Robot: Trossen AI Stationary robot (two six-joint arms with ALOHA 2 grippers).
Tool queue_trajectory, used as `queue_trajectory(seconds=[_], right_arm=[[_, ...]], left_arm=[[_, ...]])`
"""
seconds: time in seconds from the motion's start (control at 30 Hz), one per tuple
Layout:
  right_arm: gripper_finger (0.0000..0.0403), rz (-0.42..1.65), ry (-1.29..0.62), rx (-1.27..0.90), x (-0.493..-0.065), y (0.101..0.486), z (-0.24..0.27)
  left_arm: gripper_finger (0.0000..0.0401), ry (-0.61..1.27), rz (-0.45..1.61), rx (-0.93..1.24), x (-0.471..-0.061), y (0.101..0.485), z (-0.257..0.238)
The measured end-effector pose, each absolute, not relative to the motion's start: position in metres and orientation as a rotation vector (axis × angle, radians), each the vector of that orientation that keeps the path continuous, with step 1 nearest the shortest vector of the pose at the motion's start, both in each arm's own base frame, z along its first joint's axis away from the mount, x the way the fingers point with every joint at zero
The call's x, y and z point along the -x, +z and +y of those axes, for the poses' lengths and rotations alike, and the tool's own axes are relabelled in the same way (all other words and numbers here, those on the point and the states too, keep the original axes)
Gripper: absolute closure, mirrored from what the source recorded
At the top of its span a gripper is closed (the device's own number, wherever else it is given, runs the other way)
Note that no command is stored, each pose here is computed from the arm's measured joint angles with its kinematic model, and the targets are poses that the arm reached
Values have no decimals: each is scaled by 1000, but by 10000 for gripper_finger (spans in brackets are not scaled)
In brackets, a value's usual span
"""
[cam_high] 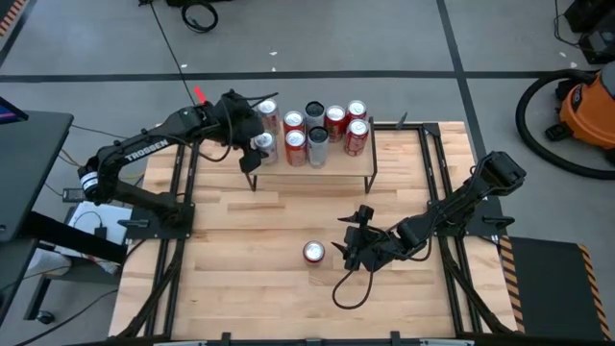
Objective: Place canned beverage on shelf
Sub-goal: Put the white soda can on the shelf aligned with the other white soda can
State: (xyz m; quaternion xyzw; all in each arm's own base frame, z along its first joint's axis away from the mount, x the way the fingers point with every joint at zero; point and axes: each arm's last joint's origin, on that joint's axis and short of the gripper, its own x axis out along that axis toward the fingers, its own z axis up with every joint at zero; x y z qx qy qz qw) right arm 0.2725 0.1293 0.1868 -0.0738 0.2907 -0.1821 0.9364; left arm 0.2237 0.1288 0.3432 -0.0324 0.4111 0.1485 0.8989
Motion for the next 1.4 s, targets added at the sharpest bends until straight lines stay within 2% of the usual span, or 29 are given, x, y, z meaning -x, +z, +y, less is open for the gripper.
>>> queue_trajectory(seconds=[0.2, 0.4, 0.47, 0.8, 1.23, 1.4], right_arm=[[55, 592, -371, 148, -273, 187, 129], [55, 589, -369, 145, -273, 187, 130], [55, 589, -369, 145, -273, 187, 130], [55, 590, -369, 145, -273, 187, 130], [55, 590, -368, 149, -273, 187, 130], [55, 590, -368, 149, -273, 187, 130]], left_arm=[[78, 330, 875, 77, -225, 339, 131], [15, 379, 873, 49, -227, 340, 131], [6, 384, 881, 49, -226, 339, 131], [8, 361, 874, 19, -227, 344, 129], [8, 344, 687, -103, -221, 404, 106], [8, 259, 703, -72, -223, 405, 79]])
